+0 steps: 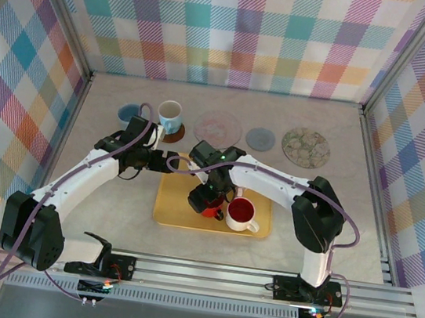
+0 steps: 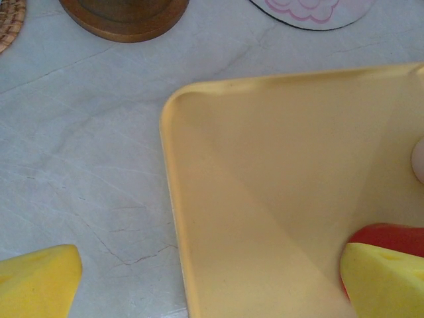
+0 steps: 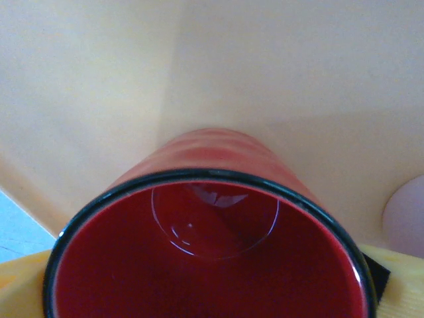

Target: Place the cup by the coaster

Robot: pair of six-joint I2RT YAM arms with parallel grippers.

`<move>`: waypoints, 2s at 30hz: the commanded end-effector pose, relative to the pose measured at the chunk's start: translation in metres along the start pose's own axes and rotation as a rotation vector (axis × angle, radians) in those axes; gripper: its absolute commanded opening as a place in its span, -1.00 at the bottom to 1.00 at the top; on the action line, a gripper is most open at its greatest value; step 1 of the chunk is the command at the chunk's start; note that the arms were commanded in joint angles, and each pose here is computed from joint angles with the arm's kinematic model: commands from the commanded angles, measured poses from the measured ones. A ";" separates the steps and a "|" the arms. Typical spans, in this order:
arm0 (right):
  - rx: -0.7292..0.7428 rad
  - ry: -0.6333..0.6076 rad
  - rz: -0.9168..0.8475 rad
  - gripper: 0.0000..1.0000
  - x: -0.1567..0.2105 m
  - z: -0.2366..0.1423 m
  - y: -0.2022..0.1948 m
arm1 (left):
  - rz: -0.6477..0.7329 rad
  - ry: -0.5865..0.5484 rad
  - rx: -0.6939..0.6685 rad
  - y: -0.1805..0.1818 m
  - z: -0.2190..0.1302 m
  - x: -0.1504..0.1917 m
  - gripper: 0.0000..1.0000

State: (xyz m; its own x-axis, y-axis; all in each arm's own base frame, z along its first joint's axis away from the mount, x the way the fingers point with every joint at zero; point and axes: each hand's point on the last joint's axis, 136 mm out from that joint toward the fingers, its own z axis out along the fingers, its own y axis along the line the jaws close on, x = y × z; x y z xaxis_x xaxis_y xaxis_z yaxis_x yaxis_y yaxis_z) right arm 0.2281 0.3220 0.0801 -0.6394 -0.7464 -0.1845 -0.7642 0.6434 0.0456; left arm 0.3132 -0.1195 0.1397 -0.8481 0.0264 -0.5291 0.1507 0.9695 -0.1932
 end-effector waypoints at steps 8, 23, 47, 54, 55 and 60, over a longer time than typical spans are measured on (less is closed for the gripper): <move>-0.031 0.035 0.027 0.94 0.011 -0.003 0.003 | 0.001 0.008 -0.008 0.004 -0.003 0.002 0.99; -0.010 -0.021 0.111 0.81 -0.015 -0.007 -0.010 | -0.002 0.008 0.005 0.002 0.002 -0.002 0.99; 0.019 -0.064 0.212 0.86 -0.070 -0.001 -0.030 | -0.022 -0.012 0.027 0.008 -0.002 -0.011 1.00; 0.004 -0.097 0.214 0.98 -0.074 -0.017 -0.028 | -0.010 -0.017 0.021 0.008 -0.011 -0.012 0.99; -0.001 -0.102 0.212 0.99 -0.075 -0.019 -0.027 | -0.009 -0.024 0.019 0.008 -0.013 -0.014 0.99; -0.028 -0.144 0.208 0.98 -0.080 -0.037 -0.023 | 0.000 -0.044 0.024 0.005 -0.025 -0.019 0.99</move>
State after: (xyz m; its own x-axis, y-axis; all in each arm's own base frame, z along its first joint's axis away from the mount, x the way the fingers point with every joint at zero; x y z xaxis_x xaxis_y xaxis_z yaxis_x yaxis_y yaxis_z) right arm 0.2925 0.3567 0.0929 -0.7687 -0.5931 -0.2395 -0.6246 0.7768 0.0809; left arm 0.3177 -0.1129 0.1487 -0.8468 0.0109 -0.5318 0.1503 0.9639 -0.2197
